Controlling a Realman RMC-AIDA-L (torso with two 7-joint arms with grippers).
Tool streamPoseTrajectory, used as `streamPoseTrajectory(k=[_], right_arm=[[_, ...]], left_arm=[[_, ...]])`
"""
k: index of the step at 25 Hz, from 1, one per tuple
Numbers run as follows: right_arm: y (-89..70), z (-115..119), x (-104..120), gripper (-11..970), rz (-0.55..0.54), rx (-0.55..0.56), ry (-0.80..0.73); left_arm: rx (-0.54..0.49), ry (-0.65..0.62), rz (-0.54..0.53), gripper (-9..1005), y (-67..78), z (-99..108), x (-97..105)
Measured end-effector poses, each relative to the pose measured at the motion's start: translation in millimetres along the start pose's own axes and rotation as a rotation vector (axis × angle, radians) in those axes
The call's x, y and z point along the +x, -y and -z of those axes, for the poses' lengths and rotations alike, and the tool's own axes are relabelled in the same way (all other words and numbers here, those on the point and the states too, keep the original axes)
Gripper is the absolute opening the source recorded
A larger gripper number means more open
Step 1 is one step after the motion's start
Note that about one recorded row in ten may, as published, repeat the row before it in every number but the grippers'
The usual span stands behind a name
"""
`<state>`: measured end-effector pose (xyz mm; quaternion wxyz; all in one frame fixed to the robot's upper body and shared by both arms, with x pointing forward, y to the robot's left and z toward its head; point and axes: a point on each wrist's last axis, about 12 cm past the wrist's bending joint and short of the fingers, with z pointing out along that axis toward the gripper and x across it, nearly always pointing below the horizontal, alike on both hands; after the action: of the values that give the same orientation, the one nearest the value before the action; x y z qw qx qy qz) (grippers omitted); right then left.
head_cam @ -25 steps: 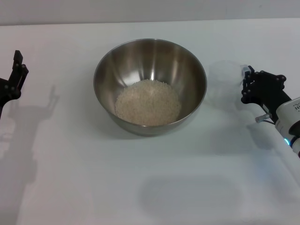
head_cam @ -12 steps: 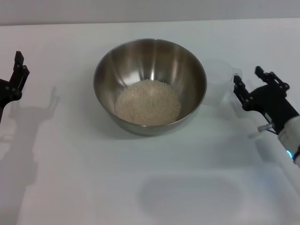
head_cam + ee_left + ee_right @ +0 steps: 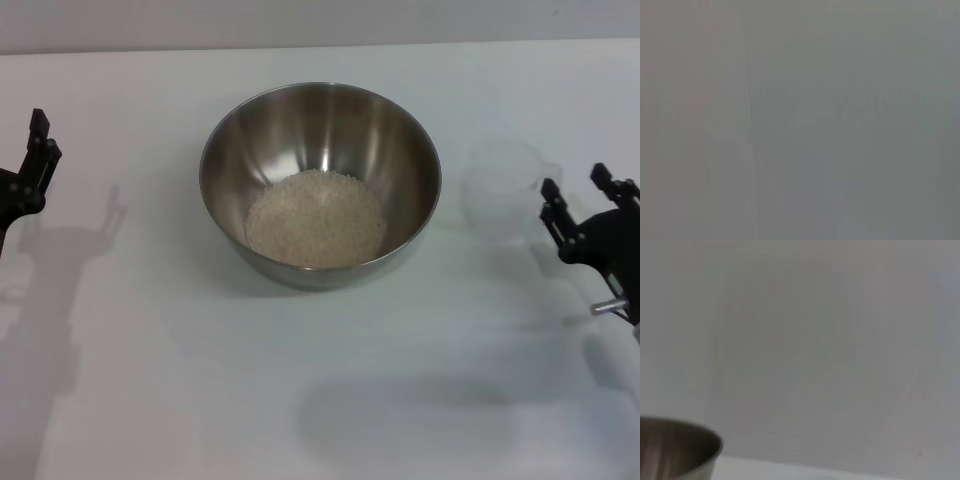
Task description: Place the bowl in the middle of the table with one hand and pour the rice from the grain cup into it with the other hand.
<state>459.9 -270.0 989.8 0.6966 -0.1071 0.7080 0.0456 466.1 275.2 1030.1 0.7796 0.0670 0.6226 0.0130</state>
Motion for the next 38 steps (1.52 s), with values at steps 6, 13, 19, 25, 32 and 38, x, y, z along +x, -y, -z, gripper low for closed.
streamPoseTrajectory(k=[6, 13, 19, 25, 32, 38], right_arm=[[5.0, 16, -6, 585, 0.0, 0.025, 0.081], [9.4, 21, -6, 586, 0.002, 0.051, 0.095], [14.7, 28, -7, 585, -0.025, 0.095, 0.116], [25.3, 57, -9, 585, -0.045, 0.211, 0.178], [36.3, 82, -12, 584, -0.043, 0.329, 0.23], [29.9, 103, -10, 584, -0.052, 0.343, 0.228]], left_arm=[[-0.006, 0.0, 0.0, 834, -1.0, 0, 0], [-0.005, -0.002, -0.001, 834, -1.2, 1, 0], [-0.002, -0.001, -0.001, 834, -0.6, 0, 0], [0.0, 0.0, -0.001, 834, -0.1, -1, 0], [0.003, -0.004, -0.001, 834, 0.3, -1, 1], [-0.001, -0.011, -0.002, 834, -0.7, 2, 2]])
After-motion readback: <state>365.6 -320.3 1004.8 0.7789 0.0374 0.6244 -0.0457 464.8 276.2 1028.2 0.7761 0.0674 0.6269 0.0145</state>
